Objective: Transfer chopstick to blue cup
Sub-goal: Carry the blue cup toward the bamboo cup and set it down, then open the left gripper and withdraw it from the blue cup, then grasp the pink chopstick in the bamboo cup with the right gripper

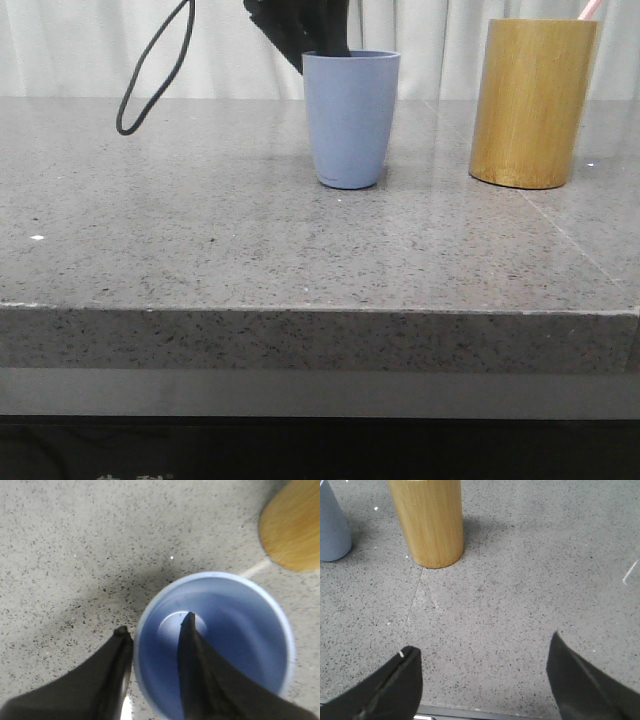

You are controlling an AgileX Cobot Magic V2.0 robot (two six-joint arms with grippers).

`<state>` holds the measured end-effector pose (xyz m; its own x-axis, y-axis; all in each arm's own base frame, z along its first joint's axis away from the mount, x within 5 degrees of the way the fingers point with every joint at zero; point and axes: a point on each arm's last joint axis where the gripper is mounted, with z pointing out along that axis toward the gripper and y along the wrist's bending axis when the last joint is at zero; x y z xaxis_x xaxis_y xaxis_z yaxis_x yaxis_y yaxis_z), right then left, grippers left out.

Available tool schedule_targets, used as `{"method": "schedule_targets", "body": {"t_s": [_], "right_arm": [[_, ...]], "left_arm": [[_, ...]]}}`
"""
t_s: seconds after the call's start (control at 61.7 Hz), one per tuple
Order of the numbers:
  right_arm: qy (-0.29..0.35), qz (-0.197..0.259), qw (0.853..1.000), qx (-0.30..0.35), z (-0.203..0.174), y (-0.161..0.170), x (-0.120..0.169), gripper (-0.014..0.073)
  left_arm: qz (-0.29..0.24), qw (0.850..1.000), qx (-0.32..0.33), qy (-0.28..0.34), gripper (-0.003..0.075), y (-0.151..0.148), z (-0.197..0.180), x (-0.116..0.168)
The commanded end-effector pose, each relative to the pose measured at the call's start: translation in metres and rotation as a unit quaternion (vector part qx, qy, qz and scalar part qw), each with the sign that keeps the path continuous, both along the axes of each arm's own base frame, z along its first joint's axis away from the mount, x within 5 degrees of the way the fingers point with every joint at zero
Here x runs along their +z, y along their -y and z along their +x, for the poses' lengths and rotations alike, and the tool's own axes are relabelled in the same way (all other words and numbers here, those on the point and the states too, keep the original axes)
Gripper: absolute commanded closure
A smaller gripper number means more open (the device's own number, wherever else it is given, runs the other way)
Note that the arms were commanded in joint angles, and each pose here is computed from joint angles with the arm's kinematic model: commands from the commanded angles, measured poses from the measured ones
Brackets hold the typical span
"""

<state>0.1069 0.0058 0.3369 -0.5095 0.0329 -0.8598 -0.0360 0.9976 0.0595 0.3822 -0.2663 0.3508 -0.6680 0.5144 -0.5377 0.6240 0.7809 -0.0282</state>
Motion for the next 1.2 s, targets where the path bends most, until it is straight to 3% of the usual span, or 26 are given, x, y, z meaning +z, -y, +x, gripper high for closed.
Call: {"method": "schedule_targets", "body": {"t_s": [0.0, 0.308, 0.47, 0.665, 0.811, 0.973, 1.184], "right_arm": [[0.052, 0.002, 0.999, -0.004, 0.005, 0.001, 0.014, 0.0055], [0.058, 0.057, 0.996, -0.038, 0.018, 0.002, 0.025, 0.0055], [0.074, 0.095, 0.991, -0.054, 0.037, 0.002, 0.046, 0.0055], [0.079, 0.128, 0.987, -0.056, 0.069, 0.0, 0.066, 0.0055], [0.056, 0.129, 0.988, -0.06, 0.099, 0.0, 0.077, 0.0055], [0.04, 0.167, 0.981, -0.086, 0.13, 0.013, 0.092, 0.0057], [0.001, 0.159, 0.987, -0.022, 0.172, 0.01, 0.098, 0.0087]], "left_arm": [[-0.062, 0.997, 0.003, 0.052, 0.0482, -0.019, -0.024, 0.062], [-0.115, 0.989, 0.014, 0.093, 0.0482, -0.069, -0.078, 0.129], [-0.106, 0.989, 0.019, 0.106, 0.0482, -0.096, -0.116, 0.142], [-0.116, 0.985, 0.029, 0.127, 0.0482, -0.123, -0.159, 0.128], [-0.108, 0.985, 0.035, 0.128, 0.0482, -0.145, -0.194, 0.1], [-0.107, 0.985, 0.038, 0.128, 0.0482, -0.166, -0.227, 0.075], [-0.113, 0.983, 0.039, 0.136, 0.0482, -0.178, -0.249, 0.059]]}}
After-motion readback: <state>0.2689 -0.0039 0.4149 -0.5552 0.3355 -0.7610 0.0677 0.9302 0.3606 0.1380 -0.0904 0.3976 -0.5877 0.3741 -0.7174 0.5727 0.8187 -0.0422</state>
